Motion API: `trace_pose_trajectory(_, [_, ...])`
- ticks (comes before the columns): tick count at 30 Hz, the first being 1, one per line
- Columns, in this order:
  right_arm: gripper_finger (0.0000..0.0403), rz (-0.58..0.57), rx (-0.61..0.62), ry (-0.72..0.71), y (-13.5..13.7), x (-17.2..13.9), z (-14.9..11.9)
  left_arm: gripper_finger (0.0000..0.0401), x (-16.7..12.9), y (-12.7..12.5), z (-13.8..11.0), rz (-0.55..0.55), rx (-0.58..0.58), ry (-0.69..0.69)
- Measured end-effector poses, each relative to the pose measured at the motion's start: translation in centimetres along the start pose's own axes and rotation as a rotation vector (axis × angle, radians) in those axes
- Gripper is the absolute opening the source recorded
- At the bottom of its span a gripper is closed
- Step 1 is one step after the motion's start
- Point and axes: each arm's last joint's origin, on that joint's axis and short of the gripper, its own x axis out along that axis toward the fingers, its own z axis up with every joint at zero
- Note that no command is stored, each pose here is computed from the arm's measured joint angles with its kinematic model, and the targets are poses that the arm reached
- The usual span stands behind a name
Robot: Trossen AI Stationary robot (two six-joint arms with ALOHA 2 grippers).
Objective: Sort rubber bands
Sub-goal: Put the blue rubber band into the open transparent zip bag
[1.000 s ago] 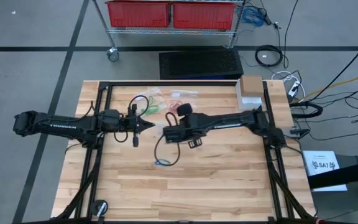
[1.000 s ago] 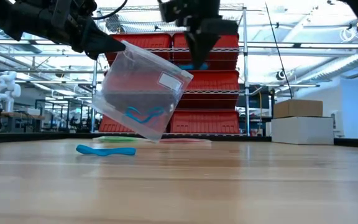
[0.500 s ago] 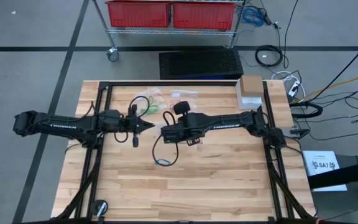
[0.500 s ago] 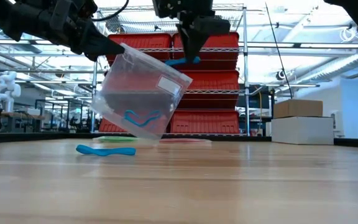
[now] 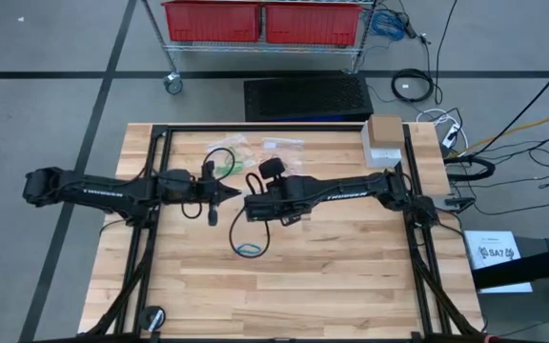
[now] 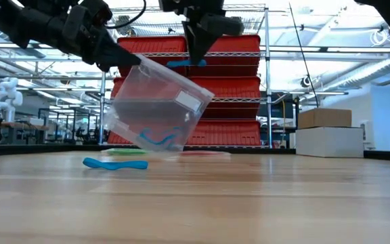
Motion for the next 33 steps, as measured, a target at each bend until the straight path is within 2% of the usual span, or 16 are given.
trace_pose_trajectory(24, [0.0, 0.004, -0.008, 0.016, -0.6, 0.9, -0.1, 0.0002, 0.2, -0.1, 0.3, -0.033, -0.028, -0.039])
trace_pose_trajectory(33, [0.0, 0.064, -0.026, -0.071, 0.3, 0.2, 0.8, 0.0002, 0.2, -0.1, 0.4, -0.026, -0.053, -0.043])
